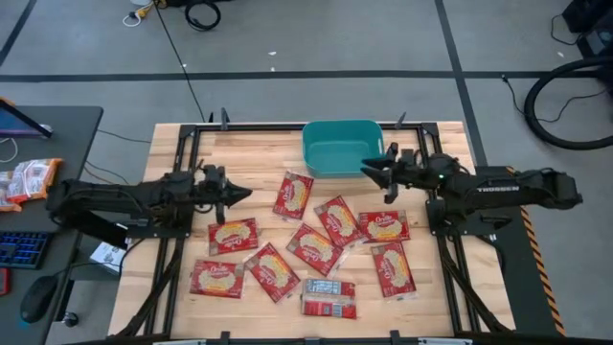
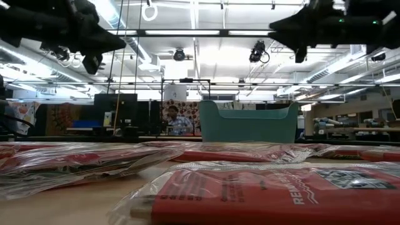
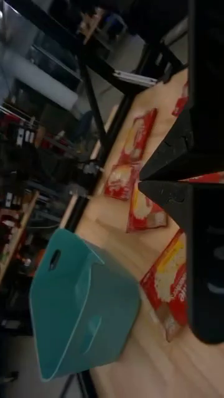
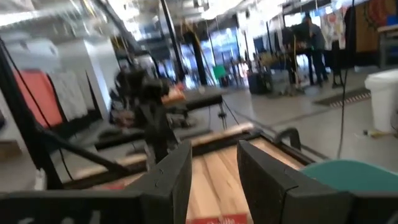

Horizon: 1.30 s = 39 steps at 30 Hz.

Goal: Sort popcorn bags into baskets
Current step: Put the red popcorn bag into the blue bin

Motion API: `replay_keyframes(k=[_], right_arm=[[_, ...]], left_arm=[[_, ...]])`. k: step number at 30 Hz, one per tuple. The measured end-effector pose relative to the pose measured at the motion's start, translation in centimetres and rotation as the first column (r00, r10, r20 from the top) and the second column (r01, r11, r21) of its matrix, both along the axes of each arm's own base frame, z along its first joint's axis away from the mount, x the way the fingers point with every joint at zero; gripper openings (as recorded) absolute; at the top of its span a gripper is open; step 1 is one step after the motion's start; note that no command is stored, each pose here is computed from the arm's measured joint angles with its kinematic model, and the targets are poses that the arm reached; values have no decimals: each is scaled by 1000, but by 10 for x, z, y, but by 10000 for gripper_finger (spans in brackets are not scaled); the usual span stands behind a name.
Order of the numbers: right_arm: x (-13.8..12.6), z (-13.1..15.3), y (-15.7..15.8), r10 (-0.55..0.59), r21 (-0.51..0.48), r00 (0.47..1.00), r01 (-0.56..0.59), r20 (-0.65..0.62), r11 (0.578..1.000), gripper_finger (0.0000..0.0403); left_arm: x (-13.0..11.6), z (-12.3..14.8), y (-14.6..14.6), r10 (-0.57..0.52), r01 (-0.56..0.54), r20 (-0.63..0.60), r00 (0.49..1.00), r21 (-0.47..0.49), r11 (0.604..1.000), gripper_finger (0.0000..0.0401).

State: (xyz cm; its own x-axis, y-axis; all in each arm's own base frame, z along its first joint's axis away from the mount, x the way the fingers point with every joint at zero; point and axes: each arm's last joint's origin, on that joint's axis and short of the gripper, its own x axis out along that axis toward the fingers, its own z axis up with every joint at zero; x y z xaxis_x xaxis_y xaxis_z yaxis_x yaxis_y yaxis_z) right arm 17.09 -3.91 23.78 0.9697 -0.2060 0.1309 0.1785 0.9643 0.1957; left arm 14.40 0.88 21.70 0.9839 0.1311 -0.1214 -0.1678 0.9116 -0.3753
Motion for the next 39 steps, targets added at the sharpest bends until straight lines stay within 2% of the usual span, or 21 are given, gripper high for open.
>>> replay_keyframes(k=[4,9,13,17,21,28,34,39], right_arm=[[13,-9,-3,-2,-6,997,2,-82,1000,134],[23,-21,-2,13,-23,990,-17,-143,1000,134],[34,-28,8,63,-61,987,-72,-150,996,134],[43,-31,21,83,-144,989,-101,-126,984,134],[49,-25,30,44,-190,990,-69,-133,979,134],[64,-16,40,-14,-213,969,-40,-246,976,134],[77,-20,40,-82,-220,956,18,-283,975,134],[88,-28,43,-65,-177,946,8,-317,984,134]], left_arm=[[12,4,0,-1,1,-81,997,-1,1000,36],[26,8,-1,-58,49,-188,980,-48,998,95],[42,11,-3,-167,131,-289,943,-140,981,140],[59,13,-5,-200,144,-392,898,-169,975,156],[74,9,-12,-239,212,-463,853,-110,971,157],[98,-6,-30,-243,300,-571,785,7,954,157],[121,-14,-48,-220,387,-633,742,136,912,157],[135,-25,-60,-244,440,-674,697,134,888,157]])
